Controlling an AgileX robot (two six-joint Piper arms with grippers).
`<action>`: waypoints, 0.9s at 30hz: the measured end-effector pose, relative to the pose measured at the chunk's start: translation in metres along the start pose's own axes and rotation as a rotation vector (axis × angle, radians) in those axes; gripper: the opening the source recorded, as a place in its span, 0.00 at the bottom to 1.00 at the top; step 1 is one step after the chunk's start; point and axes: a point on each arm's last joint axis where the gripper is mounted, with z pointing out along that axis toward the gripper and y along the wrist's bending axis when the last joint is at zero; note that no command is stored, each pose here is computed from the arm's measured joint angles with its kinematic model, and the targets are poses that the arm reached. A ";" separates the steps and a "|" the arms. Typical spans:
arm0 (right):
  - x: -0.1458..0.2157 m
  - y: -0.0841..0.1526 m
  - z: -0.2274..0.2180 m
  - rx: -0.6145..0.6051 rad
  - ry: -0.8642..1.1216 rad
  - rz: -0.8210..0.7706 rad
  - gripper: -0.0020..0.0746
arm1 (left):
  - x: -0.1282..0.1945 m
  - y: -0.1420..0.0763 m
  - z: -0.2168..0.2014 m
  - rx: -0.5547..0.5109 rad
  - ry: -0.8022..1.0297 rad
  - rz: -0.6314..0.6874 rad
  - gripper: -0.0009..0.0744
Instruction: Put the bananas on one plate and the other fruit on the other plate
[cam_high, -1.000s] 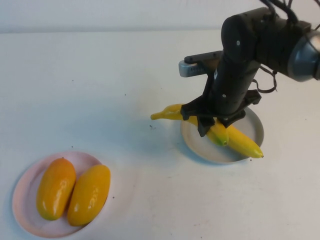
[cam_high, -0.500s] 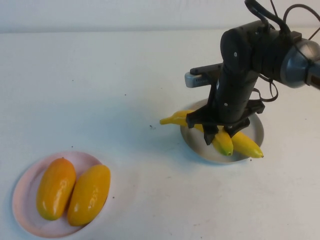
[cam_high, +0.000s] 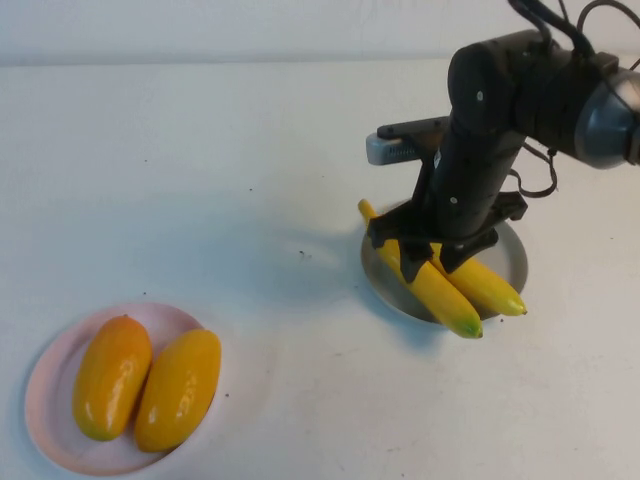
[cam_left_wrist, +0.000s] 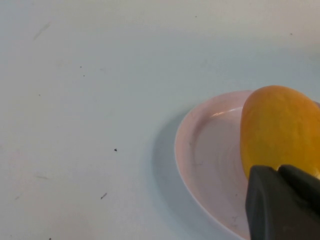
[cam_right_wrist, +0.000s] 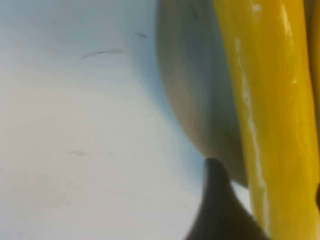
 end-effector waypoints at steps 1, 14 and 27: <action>0.001 0.001 -0.007 -0.017 -0.012 -0.017 0.46 | 0.000 0.000 0.000 0.000 0.000 0.000 0.01; 0.074 -0.006 -0.137 -0.114 -0.274 -0.101 0.02 | 0.000 0.000 0.000 0.000 0.000 0.000 0.01; 0.184 -0.033 -0.189 -0.082 -0.423 -0.330 0.01 | 0.000 0.000 0.000 0.000 0.000 0.000 0.01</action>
